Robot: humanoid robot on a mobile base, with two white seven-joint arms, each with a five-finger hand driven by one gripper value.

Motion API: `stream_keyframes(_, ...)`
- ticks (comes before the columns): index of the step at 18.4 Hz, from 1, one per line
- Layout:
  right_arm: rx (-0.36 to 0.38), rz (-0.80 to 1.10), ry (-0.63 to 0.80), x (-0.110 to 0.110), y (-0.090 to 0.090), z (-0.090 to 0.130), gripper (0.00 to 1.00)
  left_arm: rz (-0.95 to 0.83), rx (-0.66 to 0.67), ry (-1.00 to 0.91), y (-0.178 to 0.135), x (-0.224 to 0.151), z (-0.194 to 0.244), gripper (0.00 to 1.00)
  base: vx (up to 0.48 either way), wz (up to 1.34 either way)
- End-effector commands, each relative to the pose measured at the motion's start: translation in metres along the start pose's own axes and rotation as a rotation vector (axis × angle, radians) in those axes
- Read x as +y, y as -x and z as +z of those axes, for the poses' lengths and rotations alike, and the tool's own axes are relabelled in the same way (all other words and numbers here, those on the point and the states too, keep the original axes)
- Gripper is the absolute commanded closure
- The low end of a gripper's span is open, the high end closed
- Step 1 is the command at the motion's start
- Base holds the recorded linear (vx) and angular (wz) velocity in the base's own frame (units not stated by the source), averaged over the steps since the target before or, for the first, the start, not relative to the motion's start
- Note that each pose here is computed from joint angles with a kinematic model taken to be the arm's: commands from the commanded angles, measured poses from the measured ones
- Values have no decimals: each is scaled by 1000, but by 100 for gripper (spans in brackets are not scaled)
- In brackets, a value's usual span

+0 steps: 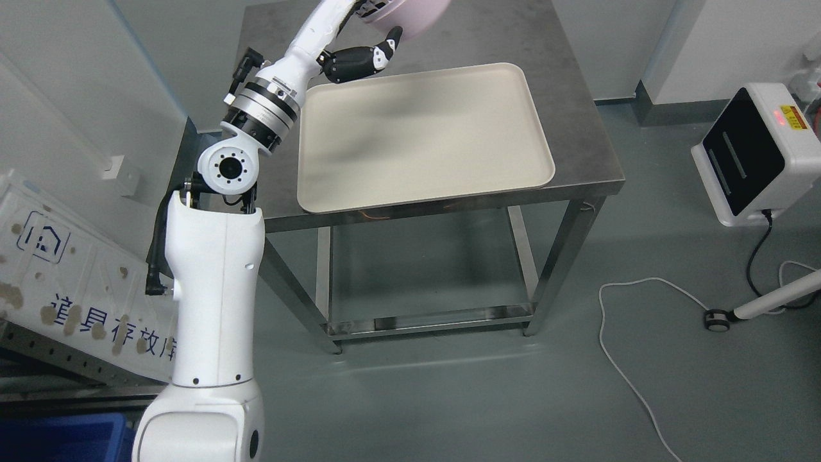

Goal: Stack pink IKEA bowls on left shelf middle
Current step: 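Lift the stacked bowls off the tray with the left hand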

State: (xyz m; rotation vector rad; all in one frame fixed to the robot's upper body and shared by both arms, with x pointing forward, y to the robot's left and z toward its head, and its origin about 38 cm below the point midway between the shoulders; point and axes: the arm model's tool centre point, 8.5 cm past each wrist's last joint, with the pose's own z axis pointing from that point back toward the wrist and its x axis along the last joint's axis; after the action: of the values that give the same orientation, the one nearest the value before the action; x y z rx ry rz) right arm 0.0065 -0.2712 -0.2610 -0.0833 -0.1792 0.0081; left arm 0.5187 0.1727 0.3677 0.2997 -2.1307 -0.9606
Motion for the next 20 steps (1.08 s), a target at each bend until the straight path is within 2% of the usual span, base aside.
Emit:
stream_keyframes(1,1,1,17,-11,0,0,0,26,11,-144,8,48,24,98,-3,-24)
stream_keyframes(6,1,1,17,-11,0,0,0,96,9,-227,12,70,35,98,-38,-71)
stream_keyframes(11,1,1,17,-11,0,0,0,204,-14,-426,15,99,53,98,-133,-119)
stream_keyframes(16,1,1,17,-11,0,0,0,237,-55,-433,8,99,51,98,-151,0)
stream_keyframes(20,1,1,17,-11,0,0,0,247,-28,-410,17,86,61,98,-127,-93)
